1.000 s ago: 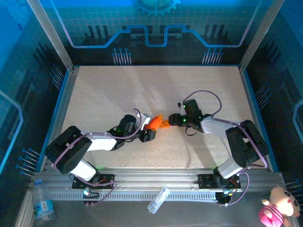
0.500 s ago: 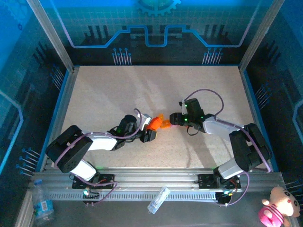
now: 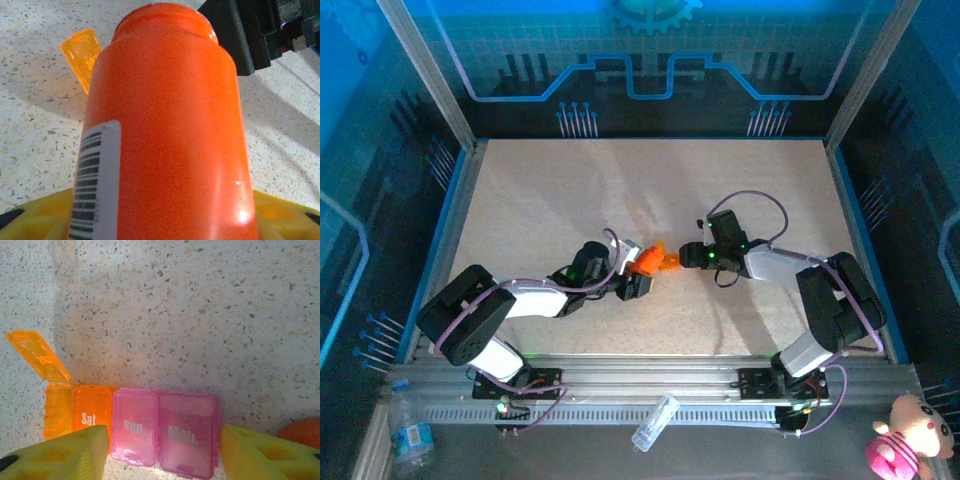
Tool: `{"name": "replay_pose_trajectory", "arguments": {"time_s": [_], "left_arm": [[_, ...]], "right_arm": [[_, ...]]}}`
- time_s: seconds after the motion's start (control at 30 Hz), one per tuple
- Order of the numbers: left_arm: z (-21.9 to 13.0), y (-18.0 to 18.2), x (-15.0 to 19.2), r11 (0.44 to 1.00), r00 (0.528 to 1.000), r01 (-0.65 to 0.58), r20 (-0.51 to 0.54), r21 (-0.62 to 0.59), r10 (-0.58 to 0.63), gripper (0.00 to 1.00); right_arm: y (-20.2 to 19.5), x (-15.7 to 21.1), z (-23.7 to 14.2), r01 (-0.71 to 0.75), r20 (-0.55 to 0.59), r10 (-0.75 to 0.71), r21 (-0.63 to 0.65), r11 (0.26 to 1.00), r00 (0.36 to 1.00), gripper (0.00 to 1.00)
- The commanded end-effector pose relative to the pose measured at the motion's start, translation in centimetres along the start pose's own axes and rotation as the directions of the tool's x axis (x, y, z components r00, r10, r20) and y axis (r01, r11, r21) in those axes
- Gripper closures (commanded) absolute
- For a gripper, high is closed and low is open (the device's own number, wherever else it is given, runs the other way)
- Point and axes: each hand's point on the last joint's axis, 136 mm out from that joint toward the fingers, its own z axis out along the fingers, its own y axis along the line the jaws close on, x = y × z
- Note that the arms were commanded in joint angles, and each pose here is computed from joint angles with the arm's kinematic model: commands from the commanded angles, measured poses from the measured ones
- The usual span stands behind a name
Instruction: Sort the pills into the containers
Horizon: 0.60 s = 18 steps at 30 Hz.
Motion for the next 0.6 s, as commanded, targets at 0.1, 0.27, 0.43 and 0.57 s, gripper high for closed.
{"name": "replay_pose_trajectory", "arguments": {"time_s": [0.1, 0.27, 0.43, 0.57], "left_arm": [[-0.1, -1.5, -1.9, 0.998, 0.999, -0.033, 0.043, 0.049, 0.031, 1.00], [-0.1, -1.3, -1.4, 0.999, 0.999, -0.024, 0.029, 0.044, 0.023, 1.00], [0.0, -1.1, -0.8, 0.999, 1.000, -0.004, 0.008, 0.041, 0.004, 1.00], [-0.1, -0.9, -0.6, 1.000, 1.000, -0.001, -0.001, 0.031, 0.001, 1.00]], "right_arm": [[0.8, 0.4, 0.1, 0.003, -0.024, -0.003, -0.024, 1.000, 1.000, 0.40], [0.9, 0.9, 0.5, -0.003, -0.035, 0.002, -0.025, 1.000, 0.999, 0.41], [1.0, 1.5, 0.9, -0.015, -0.045, 0.014, -0.030, 0.999, 0.999, 0.42], [1.1, 1.6, 0.9, -0.015, -0.043, 0.014, -0.027, 1.000, 0.999, 0.41]]}}
